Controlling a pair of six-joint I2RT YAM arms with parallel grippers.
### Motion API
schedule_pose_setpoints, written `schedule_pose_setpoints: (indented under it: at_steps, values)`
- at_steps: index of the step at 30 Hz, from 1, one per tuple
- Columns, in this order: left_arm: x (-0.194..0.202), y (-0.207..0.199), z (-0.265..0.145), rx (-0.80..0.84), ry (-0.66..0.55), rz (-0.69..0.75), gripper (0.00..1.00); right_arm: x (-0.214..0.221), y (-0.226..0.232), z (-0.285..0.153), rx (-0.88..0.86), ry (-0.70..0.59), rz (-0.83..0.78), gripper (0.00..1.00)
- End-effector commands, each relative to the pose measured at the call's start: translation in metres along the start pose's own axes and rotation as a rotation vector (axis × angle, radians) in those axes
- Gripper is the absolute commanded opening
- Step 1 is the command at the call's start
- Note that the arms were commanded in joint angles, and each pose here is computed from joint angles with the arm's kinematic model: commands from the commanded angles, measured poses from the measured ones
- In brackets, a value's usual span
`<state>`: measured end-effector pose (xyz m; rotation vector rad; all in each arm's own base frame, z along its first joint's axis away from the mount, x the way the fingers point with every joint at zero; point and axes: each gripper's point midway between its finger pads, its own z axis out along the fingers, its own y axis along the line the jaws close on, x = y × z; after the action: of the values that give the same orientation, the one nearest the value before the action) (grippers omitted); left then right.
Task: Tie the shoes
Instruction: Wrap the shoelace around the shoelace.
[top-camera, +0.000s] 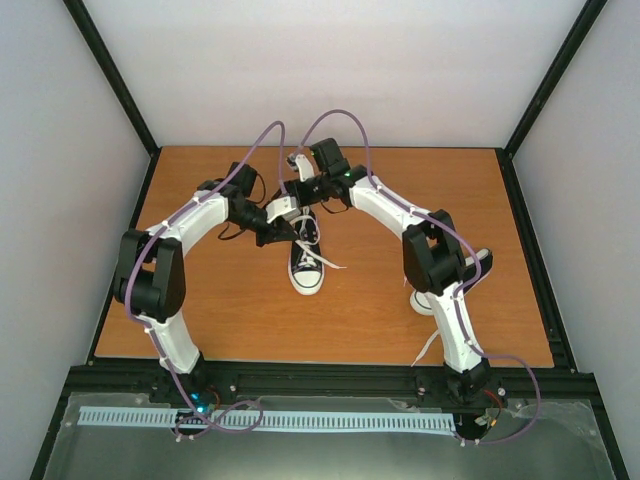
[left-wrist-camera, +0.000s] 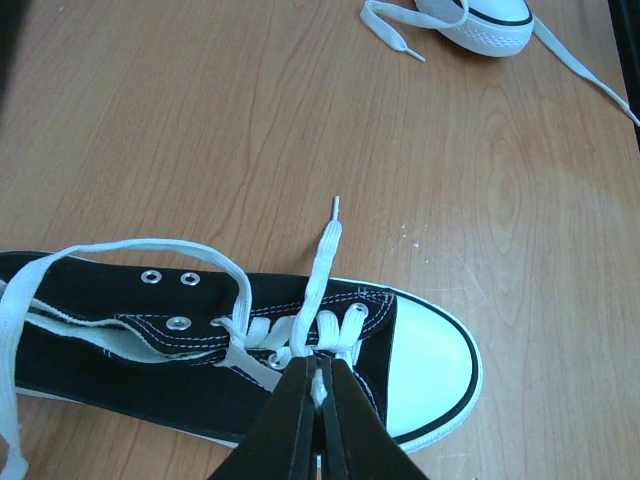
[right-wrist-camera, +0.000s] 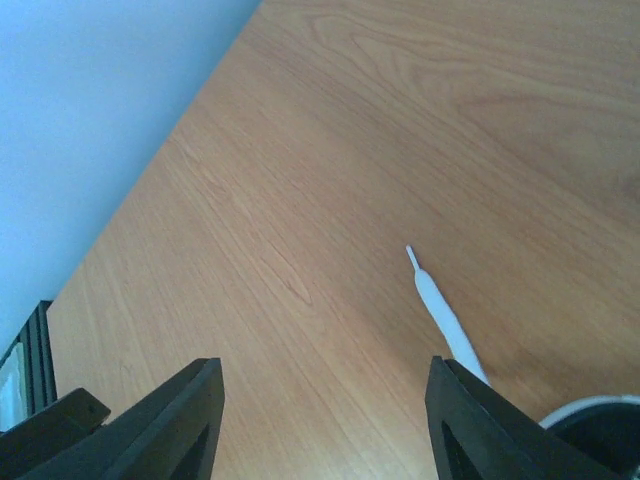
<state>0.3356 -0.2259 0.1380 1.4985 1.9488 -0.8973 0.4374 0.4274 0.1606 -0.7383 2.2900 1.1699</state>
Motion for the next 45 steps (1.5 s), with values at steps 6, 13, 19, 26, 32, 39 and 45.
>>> schedule_pose_setpoints:
  at_steps: [6,13,19,26,32,39,45]
  values:
    - [-0.030,0.000,-0.013,-0.020,-0.080,0.052,0.01,-0.008,0.000,-0.055,0.019,-0.018,-0.133,0.57]
    - [-0.035,0.010,-0.015,-0.051,-0.083,0.023,0.01,0.063,0.044,-0.093,-0.260,-0.049,-0.480,0.47]
    - [-0.032,0.010,-0.013,-0.048,-0.075,0.023,0.01,0.086,0.019,-0.075,-0.217,-0.064,-0.489,0.50]
    - [-0.030,0.011,-0.012,-0.047,-0.066,0.025,0.01,0.080,0.012,-0.055,-0.208,-0.110,-0.529,0.50]
    - [-0.031,0.012,-0.011,-0.039,-0.068,0.021,0.01,0.093,0.013,-0.042,-0.258,-0.082,-0.545,0.48]
    - [-0.033,0.015,-0.010,-0.036,-0.070,0.020,0.01,0.102,0.005,-0.033,-0.260,-0.060,-0.526,0.37]
    - [-0.032,0.016,-0.009,-0.031,-0.068,0.017,0.01,0.099,0.008,-0.030,-0.273,-0.078,-0.514,0.15]
